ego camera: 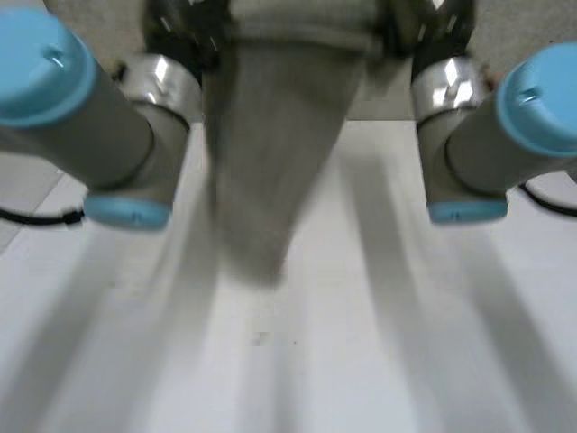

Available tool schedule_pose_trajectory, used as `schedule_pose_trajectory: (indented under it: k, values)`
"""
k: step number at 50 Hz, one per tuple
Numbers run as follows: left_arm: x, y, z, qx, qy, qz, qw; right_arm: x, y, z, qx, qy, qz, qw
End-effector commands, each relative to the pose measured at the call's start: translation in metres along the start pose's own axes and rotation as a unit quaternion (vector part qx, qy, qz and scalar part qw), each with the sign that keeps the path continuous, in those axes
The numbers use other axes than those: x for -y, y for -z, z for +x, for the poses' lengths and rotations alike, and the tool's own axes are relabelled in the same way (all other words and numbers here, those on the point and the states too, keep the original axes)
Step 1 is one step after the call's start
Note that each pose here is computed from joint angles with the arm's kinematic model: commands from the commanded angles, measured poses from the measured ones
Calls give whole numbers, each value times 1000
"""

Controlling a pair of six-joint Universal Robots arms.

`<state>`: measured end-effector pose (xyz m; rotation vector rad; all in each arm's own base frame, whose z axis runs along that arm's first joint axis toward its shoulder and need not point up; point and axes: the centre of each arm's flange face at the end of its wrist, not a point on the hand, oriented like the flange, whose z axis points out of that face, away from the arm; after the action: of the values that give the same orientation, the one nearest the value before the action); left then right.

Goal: Fold the towel.

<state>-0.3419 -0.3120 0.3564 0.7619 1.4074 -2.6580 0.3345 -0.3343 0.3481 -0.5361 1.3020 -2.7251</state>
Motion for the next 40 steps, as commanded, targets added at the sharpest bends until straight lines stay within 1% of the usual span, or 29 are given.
schedule_pose_trajectory:
  k: [1,2,3,4,6,7,9,10,11,12,14,15,17,18,19,20,21,22,26,29,32,33,35,36,37,38,40]
  values:
    - [12,6,-16,34,4,10,999,32,11,-10,32,2,43,999]
    - [12,6,-16,34,4,10,999,32,11,-10,33,2,43,999]
    - [-1,17,-8,16,0,-14,1000,27,23,-23,68,-3,19,998]
    - [-1,17,-8,16,0,-14,1000,27,23,-23,68,-3,19,998]
    - [-32,45,11,-22,-7,-69,997,6,46,-38,120,-3,-48,992]
    - [-32,45,11,-23,-7,-69,997,6,46,-38,120,-2,-48,992]
    - [-61,77,28,-57,-13,-121,991,-21,69,-47,154,0,-122,981]
    - [-62,77,28,-57,-13,-121,991,-21,69,-47,154,0,-122,980]
    - [-74,91,36,-72,-16,-142,987,-34,81,-51,168,1,-157,973]
    - [-74,91,36,-72,-16,-142,987,-35,81,-51,168,1,-157,973]
    - [-95,117,49,-96,-18,-176,980,-61,106,-59,196,3,-223,955]
    - [-95,117,49,-96,-18,-176,980,-61,106,-60,196,3,-224,955]
    - [-119,144,61,-124,-23,-220,967,-84,131,-66,221,5,-283,933]
    - [-119,145,61,-124,-23,-220,967,-84,131,-66,221,5,-283,933]
    - [-125,154,64,-133,-25,-234,963,-93,142,-68,231,5,-307,923]
    - [-125,155,64,-133,-25,-234,963,-98,150,-70,237,5,-325,915]
    - [-128,162,66,-140,-26,-244,959,-98,150,-70,237,5,-326,915]
    - [-130,167,67,-144,-26,-251,957,-101,156,-70,242,5,-337,910]
    - [-129,173,66,-147,-26,-256,955,-102,162,-69,246,4,-352,903]
    - [-121,170,62,-142,-26,-249,958,-96,162,-67,247,3,-357,901]
    - [-106,166,53,-133,-24,-235,963,-73,155,-56,244,-5,-361,900]
    - [-106,166,53,-133,-24,-235,963,-73,155,-56,244,-6,-361,900]
    - [-99,165,49,-132,-24,-232,963,-52,153,-48,250,-2,-365,897]
    - [-89,163,43,-127,-25,-224,966,-52,153,-48,250,-2,-365,897]
    - [-76,159,35,-119,-24,-214,969,-41,151,-42,254,4,-370,894]
    - [-76,159,35,-119,-24,-214,969,-41,151,-42,254,4,-370,894]
    - [-48,152,17,-106,-20,-193,975,-18,146,-27,260,23,-377,889]
